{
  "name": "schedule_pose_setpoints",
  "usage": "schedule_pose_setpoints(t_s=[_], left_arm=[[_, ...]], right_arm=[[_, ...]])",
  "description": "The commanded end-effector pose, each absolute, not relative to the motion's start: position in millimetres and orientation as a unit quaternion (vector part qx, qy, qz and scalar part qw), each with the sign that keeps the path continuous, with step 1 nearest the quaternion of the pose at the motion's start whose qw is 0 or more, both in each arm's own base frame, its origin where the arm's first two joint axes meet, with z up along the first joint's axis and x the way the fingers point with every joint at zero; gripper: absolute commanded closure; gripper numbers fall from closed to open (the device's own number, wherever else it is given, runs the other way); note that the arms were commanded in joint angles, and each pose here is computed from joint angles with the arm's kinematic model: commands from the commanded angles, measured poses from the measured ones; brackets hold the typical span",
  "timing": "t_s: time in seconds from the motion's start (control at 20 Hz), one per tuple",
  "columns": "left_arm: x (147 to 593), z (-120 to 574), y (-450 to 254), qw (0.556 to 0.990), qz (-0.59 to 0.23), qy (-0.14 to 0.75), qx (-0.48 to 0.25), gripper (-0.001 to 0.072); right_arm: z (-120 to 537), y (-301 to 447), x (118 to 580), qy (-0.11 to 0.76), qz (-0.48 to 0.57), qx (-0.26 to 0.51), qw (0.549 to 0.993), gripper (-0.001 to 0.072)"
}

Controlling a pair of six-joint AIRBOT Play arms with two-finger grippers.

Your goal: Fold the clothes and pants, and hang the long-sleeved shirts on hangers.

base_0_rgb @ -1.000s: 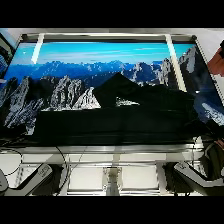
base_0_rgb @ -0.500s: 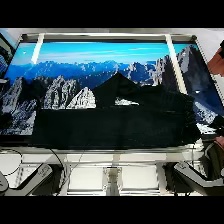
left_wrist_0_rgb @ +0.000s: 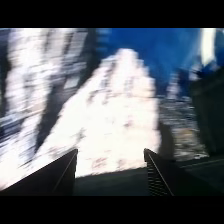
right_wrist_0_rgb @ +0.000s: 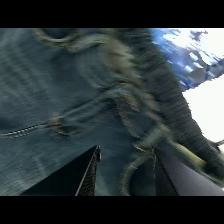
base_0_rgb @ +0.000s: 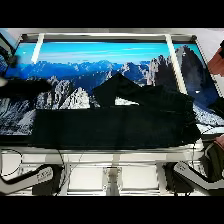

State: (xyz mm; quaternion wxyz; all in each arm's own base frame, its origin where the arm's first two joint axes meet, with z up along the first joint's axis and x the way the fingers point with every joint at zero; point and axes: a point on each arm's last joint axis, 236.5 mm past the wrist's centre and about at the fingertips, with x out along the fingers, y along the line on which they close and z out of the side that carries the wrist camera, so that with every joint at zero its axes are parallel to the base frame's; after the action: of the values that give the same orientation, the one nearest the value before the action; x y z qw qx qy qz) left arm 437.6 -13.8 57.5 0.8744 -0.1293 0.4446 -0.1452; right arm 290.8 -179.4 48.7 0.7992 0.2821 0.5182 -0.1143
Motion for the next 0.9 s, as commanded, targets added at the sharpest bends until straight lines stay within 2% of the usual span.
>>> schedule_pose_setpoints(t_s=[0.0,0.15,0.3,0.5,0.7,0.85], left_arm=[[474.1,7.6,-153.9,0.857,-0.248,0.448,-0.064,0.0212],[491.8,-27.2,-219.2,0.832,-0.275,0.478,-0.054,0.0211],[514.3,-43.8,-237.3,0.831,-0.27,0.485,-0.046,0.0211],[526.2,-48.7,-238.4,0.833,-0.266,0.484,-0.044,0.0211],[513.2,-70.9,-203.8,0.817,-0.221,0.532,0.023,0.0211],[509.8,-75.3,-195.7,0.812,-0.213,0.542,0.037,0.0211]], right_arm=[[49.1,-144.1,323.3,0.52,-0.064,0.251,0.814,0.0319],[51.5,-124.7,344.0,0.511,-0.042,0.223,0.829,0.0319],[52.7,-112.7,352.2,0.509,-0.028,0.211,0.834,0.0319],[52.6,-110.0,352.8,0.51,-0.025,0.209,0.834,0.0319],[52.6,-109.9,352.8,0.51,-0.025,0.209,0.834,0.0319],[52.6,-109.8,352.8,0.51,-0.025,0.209,0.834,0.0319]])
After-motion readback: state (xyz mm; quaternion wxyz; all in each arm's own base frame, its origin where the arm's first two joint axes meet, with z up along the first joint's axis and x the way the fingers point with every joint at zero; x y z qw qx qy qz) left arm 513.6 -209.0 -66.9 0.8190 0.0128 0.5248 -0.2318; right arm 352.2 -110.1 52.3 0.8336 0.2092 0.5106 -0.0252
